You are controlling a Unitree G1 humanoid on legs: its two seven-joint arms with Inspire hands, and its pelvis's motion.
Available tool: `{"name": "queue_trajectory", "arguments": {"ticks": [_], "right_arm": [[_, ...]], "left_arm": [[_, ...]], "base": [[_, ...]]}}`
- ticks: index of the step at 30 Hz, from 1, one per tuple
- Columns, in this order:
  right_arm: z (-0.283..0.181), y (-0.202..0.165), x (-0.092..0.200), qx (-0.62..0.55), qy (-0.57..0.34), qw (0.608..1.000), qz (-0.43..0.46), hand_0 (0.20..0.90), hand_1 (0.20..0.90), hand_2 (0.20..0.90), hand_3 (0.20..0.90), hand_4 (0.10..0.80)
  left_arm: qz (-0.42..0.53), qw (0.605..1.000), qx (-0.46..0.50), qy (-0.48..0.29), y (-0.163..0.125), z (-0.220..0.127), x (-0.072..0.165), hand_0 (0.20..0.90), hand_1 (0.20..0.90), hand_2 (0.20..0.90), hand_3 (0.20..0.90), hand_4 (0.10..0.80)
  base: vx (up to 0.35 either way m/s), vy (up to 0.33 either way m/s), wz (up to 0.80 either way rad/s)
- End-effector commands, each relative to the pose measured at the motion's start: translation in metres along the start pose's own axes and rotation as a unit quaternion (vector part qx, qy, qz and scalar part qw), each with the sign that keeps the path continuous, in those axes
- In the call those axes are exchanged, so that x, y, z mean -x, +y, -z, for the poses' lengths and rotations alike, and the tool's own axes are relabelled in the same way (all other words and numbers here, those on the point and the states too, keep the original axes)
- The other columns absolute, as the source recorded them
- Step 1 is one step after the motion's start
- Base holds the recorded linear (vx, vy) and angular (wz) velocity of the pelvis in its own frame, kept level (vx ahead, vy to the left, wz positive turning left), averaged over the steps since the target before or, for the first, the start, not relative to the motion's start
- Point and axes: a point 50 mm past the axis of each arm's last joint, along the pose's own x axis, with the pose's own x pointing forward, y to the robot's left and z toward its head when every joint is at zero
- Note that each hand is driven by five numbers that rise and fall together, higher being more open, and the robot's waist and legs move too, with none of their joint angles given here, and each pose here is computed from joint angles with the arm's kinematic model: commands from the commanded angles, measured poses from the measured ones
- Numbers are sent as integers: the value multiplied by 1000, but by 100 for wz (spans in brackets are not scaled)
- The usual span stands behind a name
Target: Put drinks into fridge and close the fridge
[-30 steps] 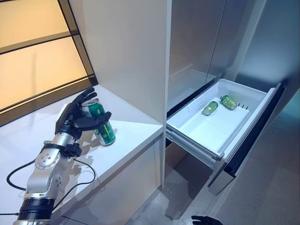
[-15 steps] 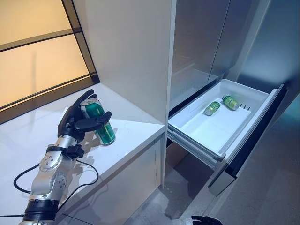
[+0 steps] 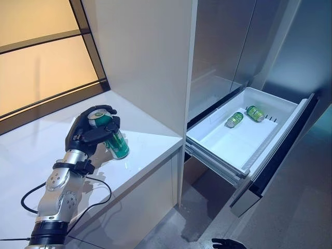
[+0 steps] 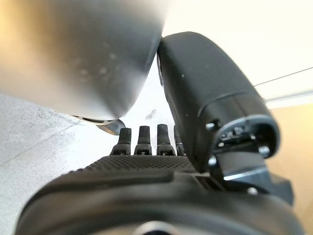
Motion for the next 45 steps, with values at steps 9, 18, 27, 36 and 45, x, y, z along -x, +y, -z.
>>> {"name": "queue_trajectory", "arguments": {"ticks": [9, 18, 27, 36, 45], "right_arm": [[7, -2, 1, 43, 29, 999, -15, 900, 900, 900, 900, 800], [-33, 4, 0, 49, -77, 996, -23, 900, 900, 900, 900, 800], [-91, 24, 14, 67, -228, 970, -54, 900, 900, 900, 900, 800], [-147, 63, 67, 102, -383, 896, -201, 900, 900, 900, 900, 800], [-216, 51, 167, 125, -579, 767, -247, 900, 900, 900, 900, 800]], "left_arm": [[73, 975, -33, -206, -20, -89, -13, 300, 300, 300, 200, 100], [181, 955, -17, -234, -51, -100, -8, 300, 300, 300, 200, 100], [268, 934, 23, -236, -81, -94, -9, 300, 300, 300, 200, 100], [331, 918, 30, -215, -100, -73, -5, 300, 300, 300, 200, 100], [360, 912, 27, -194, -104, -53, 6, 300, 300, 300, 200, 100]], "base": [[0, 0, 0], [0, -5, -10], [11, -3, -27], [3, -4, -15], [3, 2, -6]]}}
